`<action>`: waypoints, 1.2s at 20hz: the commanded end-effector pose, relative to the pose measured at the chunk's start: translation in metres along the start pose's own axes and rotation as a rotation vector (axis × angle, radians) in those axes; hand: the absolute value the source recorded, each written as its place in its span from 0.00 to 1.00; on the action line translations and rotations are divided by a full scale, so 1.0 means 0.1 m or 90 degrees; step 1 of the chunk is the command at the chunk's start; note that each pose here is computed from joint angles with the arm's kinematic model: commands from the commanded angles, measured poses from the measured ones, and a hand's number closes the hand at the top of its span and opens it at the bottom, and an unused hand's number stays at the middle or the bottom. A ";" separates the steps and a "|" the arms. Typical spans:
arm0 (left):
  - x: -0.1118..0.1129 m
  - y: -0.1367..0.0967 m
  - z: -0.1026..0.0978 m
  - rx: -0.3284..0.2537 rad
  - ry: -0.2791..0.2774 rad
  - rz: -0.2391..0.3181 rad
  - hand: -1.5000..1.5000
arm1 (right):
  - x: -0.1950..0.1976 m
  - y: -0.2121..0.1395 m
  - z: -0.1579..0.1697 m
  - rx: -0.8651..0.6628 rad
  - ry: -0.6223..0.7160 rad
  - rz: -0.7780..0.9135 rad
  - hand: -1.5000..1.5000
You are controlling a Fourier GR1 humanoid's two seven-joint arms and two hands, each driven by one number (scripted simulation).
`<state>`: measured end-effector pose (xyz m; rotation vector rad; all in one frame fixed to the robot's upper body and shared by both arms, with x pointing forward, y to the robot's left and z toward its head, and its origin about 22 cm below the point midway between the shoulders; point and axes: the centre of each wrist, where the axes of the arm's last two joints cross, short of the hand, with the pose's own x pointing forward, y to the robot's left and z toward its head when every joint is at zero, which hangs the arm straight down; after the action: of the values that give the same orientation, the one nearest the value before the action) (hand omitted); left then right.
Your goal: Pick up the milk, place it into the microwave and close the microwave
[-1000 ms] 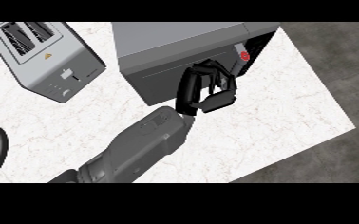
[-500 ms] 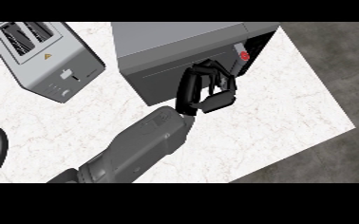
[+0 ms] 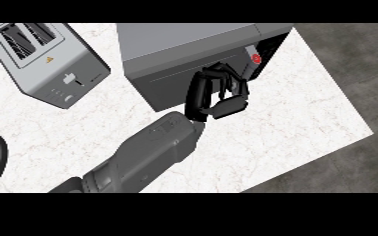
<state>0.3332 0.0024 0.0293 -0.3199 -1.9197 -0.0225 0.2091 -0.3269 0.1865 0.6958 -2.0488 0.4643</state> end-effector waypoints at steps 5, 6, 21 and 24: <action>0.00 0.05 -0.21 -0.024 0.011 -0.053 1.00 | 0.04 -0.02 -0.05 0.034 -0.012 -0.018 0.00; -0.03 0.08 -0.20 -0.012 0.026 -0.060 1.00 | 0.07 -0.02 -0.08 0.039 -0.024 -0.015 0.00; -0.28 0.33 -0.06 0.110 0.127 -0.140 1.00 | 0.19 -0.04 -0.05 0.049 -0.026 -0.032 0.00; -0.33 0.36 0.01 0.108 0.146 -0.128 1.00 | 0.23 -0.01 0.00 0.049 -0.016 -0.028 0.00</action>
<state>0.3329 -0.0078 0.0272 -0.2700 -1.8522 -0.1872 0.2045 -0.3317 0.2041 0.8102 -2.0463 0.5148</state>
